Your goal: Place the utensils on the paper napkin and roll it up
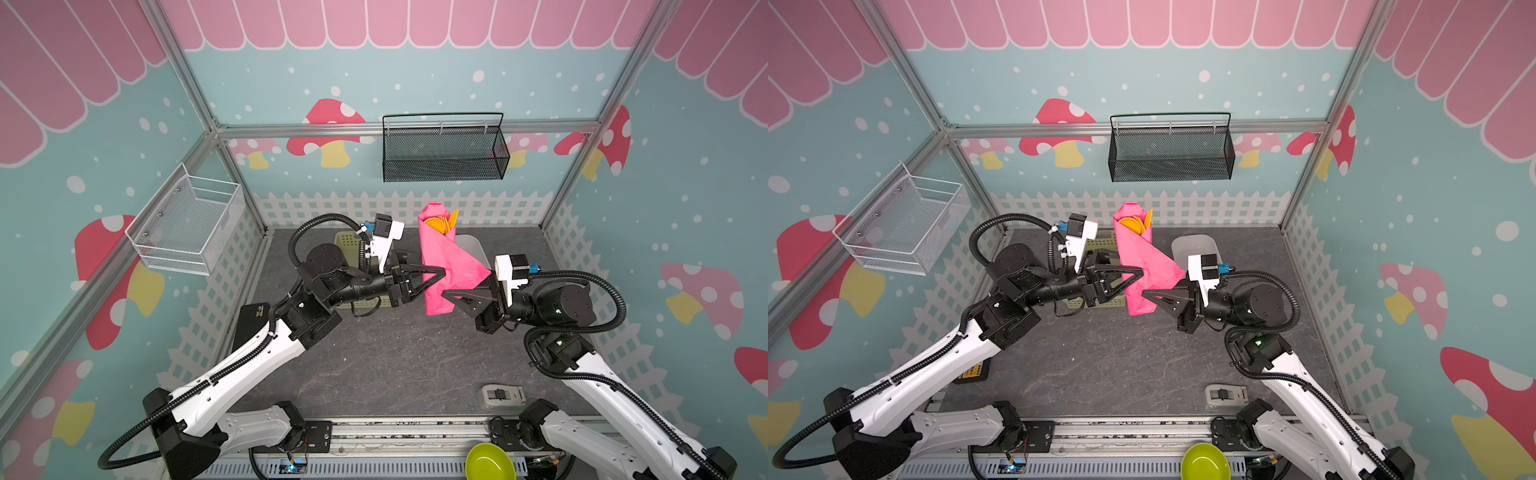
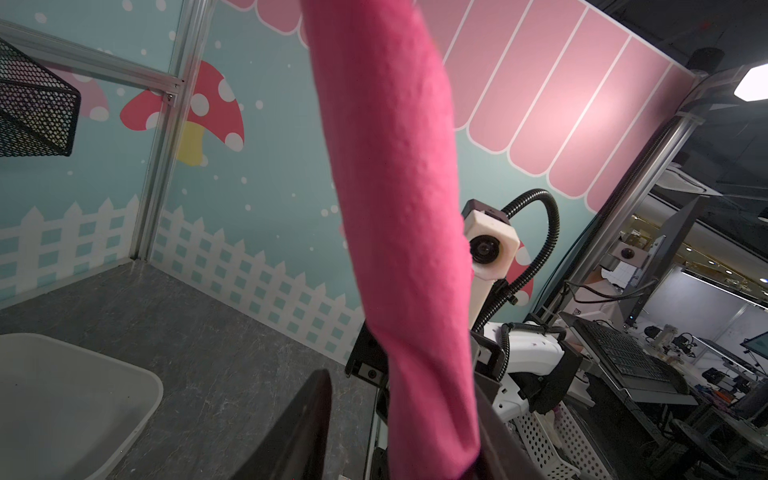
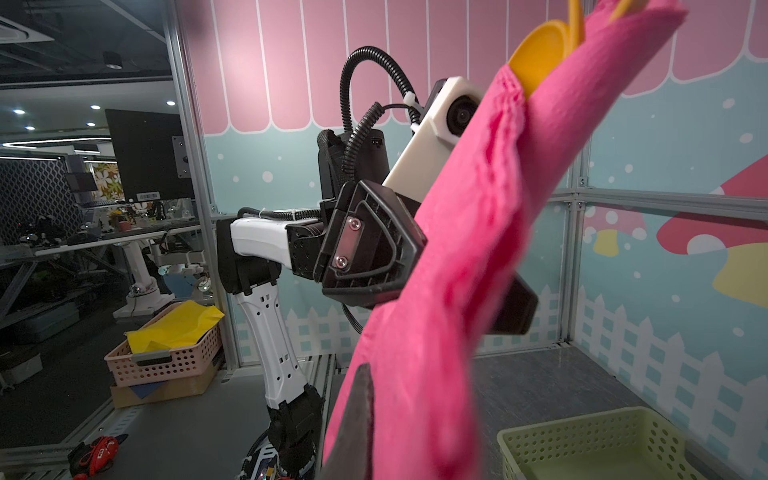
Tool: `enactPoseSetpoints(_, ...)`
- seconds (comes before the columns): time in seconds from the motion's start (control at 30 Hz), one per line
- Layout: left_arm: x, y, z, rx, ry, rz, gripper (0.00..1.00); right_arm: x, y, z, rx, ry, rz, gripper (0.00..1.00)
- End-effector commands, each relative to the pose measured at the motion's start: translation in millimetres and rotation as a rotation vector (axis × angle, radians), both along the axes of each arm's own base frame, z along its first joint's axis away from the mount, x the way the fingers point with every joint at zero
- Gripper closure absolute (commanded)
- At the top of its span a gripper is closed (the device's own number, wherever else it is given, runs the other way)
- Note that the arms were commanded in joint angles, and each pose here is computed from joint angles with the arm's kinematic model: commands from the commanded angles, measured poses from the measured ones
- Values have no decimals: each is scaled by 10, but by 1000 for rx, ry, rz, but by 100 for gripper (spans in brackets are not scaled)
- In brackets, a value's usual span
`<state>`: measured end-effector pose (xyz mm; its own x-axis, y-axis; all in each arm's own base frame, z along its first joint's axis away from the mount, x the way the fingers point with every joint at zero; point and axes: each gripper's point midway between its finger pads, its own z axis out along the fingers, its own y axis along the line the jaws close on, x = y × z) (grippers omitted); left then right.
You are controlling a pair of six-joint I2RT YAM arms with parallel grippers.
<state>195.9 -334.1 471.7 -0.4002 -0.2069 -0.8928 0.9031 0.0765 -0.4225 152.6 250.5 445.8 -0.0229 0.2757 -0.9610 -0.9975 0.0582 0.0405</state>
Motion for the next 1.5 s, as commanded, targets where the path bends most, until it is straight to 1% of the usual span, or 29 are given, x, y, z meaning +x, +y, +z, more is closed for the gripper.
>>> enactPoseSetpoints(0.0, -46, -20, 74, 3, -31, -19, 54, -130, -21, 143, 29, -63, 31, 100)
enactPoseSetpoints(0.47, -59, -50, 74, 11, -40, -28, 60, -123, 30, 133, 27, -52, 43, 100)
enactPoseSetpoints(0.6, -58, -61, 65, 12, -39, -30, 64, -127, 40, 120, 25, -44, 46, 100)
enactPoseSetpoints(0.67, -52, -64, 63, 13, -37, -29, 68, -127, 41, 116, 24, -41, 45, 100)
enactPoseSetpoints(0.83, -52, -58, 79, 14, -43, -25, 82, -65, 23, 89, 26, -18, 1, 100)
enactPoseSetpoints(0.9, -46, -44, 87, 14, -48, -14, 84, -22, 15, 56, 25, 5, -24, 100)
enactPoseSetpoints(0.97, -31, -22, 92, 16, -55, 6, 86, 28, -11, 34, 33, 34, -59, 94)
enactPoseSetpoints(1.0, -18, -9, 93, 18, -59, 20, 87, 48, -30, 24, 39, 49, -77, 89)
enactPoseSetpoints(1.03, -11, 1, 89, 20, -64, 30, 87, 72, -50, 13, 49, 69, -95, 82)
enactPoseSetpoints(1.13, 21, 33, 87, 21, -72, 63, 88, 118, -127, 29, 90, 131, -140, 66)
enactPoseSetpoints(1.23, 31, 40, 96, 16, -76, 72, 89, 155, -180, 36, 126, 187, -163, 56)
enactPoseSetpoints(1.33, 35, 30, 99, 14, -74, 68, 90, 169, -184, 32, 138, 205, -160, 54)
enactPoseSetpoints(1.47, 42, 20, 99, 11, -70, 66, 91, 197, -154, 14, 129, 212, -156, 56)
